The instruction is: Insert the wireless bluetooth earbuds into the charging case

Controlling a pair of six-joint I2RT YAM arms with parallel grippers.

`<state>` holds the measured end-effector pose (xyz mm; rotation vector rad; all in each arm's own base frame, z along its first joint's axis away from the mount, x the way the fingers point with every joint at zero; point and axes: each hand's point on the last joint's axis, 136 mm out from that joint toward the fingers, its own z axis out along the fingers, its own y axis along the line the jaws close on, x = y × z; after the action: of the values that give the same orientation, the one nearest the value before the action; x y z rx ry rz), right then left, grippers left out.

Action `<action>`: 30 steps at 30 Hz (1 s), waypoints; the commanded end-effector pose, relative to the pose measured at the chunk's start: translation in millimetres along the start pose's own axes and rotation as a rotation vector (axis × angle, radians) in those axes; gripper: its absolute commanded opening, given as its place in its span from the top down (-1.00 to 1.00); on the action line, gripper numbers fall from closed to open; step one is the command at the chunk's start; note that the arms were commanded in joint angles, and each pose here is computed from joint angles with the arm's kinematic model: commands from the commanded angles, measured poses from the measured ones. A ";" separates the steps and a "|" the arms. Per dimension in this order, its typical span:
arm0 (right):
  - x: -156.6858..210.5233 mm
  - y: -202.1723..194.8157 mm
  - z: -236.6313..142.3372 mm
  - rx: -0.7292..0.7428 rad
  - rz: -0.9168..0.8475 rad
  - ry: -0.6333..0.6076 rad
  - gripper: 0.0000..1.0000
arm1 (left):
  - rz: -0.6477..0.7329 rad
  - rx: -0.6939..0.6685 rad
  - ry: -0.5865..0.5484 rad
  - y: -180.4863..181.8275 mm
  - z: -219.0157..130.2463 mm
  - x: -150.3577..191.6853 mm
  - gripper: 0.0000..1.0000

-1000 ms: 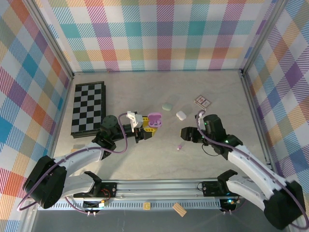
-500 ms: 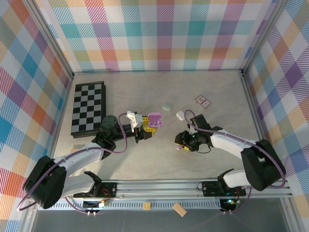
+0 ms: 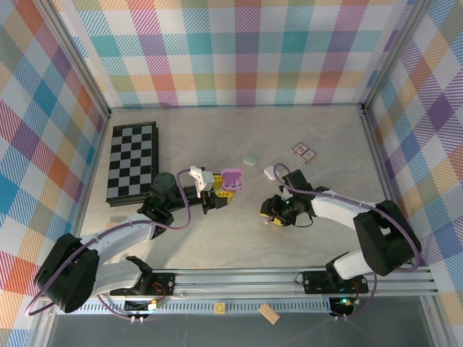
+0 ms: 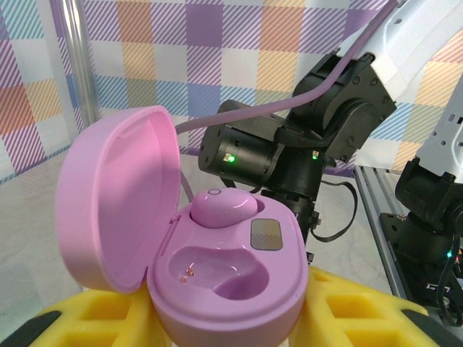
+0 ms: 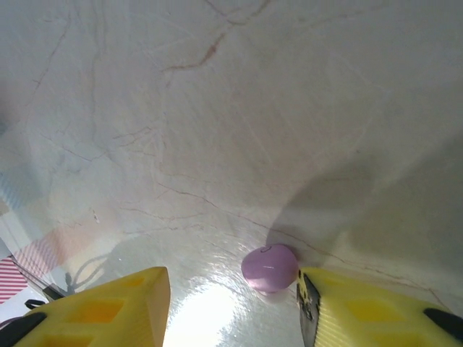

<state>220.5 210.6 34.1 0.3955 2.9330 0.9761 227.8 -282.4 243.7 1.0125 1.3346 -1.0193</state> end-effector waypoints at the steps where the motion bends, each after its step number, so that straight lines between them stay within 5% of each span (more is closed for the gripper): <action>1: -7.8 15.3 0.1 -0.036 -0.027 -0.005 0.03 | 0.042 0.007 -0.042 -2.8 -5.6 -13.7 0.22; 9: -18.9 24.5 -6.9 -0.011 -0.116 -0.044 0.05 | 0.043 -0.010 -0.039 -1.3 -7.6 -11.7 0.22; 18: -9.0 2.9 -29.3 0.365 -0.405 -0.202 0.02 | 0.012 -0.113 -0.089 24.7 -22.8 -10.3 0.22; 30: 3.7 -2.8 -24.1 0.782 -0.688 -0.256 0.08 | 0.032 -0.335 -0.145 77.1 -61.8 -18.2 0.23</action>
<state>207.6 211.1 46.9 -0.3779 2.7839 -0.0588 283.9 -210.6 245.7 0.7225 1.3756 -0.8295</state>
